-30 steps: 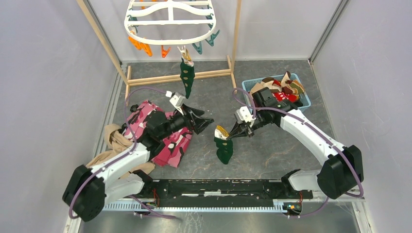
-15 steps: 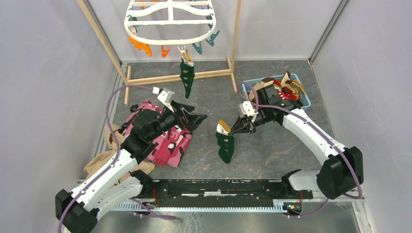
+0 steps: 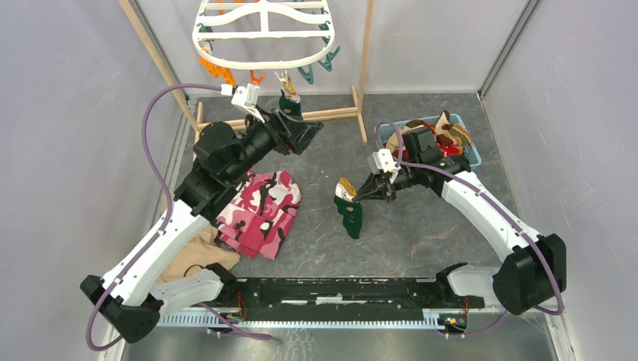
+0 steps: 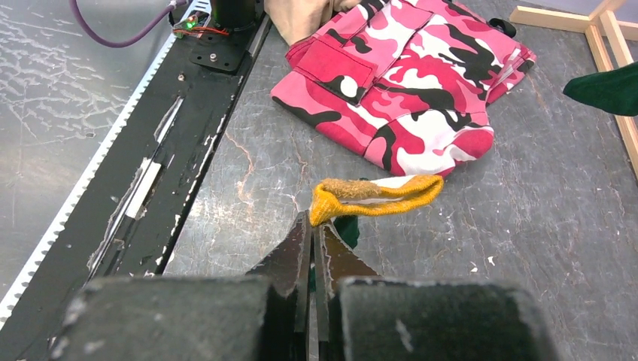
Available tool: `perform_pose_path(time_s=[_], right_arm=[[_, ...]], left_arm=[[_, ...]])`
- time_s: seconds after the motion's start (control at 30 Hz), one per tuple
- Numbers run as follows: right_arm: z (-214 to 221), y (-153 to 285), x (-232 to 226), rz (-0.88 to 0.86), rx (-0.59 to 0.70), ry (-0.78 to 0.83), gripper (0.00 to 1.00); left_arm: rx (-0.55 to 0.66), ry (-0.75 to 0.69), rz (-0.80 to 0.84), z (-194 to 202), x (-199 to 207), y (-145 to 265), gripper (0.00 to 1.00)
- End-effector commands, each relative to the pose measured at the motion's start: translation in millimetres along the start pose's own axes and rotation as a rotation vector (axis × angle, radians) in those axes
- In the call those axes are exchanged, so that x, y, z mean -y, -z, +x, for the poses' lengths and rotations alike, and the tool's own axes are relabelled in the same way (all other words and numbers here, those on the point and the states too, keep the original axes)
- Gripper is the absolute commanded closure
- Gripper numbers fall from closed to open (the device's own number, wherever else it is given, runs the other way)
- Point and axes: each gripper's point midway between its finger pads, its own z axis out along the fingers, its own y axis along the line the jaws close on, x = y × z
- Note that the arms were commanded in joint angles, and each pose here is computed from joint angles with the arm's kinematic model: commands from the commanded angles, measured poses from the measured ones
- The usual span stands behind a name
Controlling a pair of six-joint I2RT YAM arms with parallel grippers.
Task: Clip the socks to the hanger
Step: Open the clamp at the hanger.
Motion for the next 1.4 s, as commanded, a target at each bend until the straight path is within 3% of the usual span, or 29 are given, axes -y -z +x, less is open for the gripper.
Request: perform_pose_path(time_s=[0.0,0.23,0.53,0.83,1.37], right_arm=[[-7.2,3.2,3.7,0.026,0.007,0.017,1.0],[-6.4,3.6,5.3,0.033,0.001,0.01,1.0],[-6.8,4.3,5.1,0.031,-0.005,0.008,1.0],[-4.8,6.1,4.1,0.009,-0.013,-0.002,1.0],[-6.6,9.2,3.0,0.004,-0.009,0.003,1.0]], left_arm=[[0.092,0.007,-0.138,-31.8,-5.5,-16.2,0.21],[0.13,-0.009,-0.305,-46.6,-1.5,-53.2,0.34],[0.15,-0.082,-0.576,-52.9,-32.0,-76.2,0.31],[0.142,-0.168,-0.679,-56.0,-48.9,-91.5,0.29],[0.165,-0.144,-0.737,-60.0,-84.5,-92.2,0.32]])
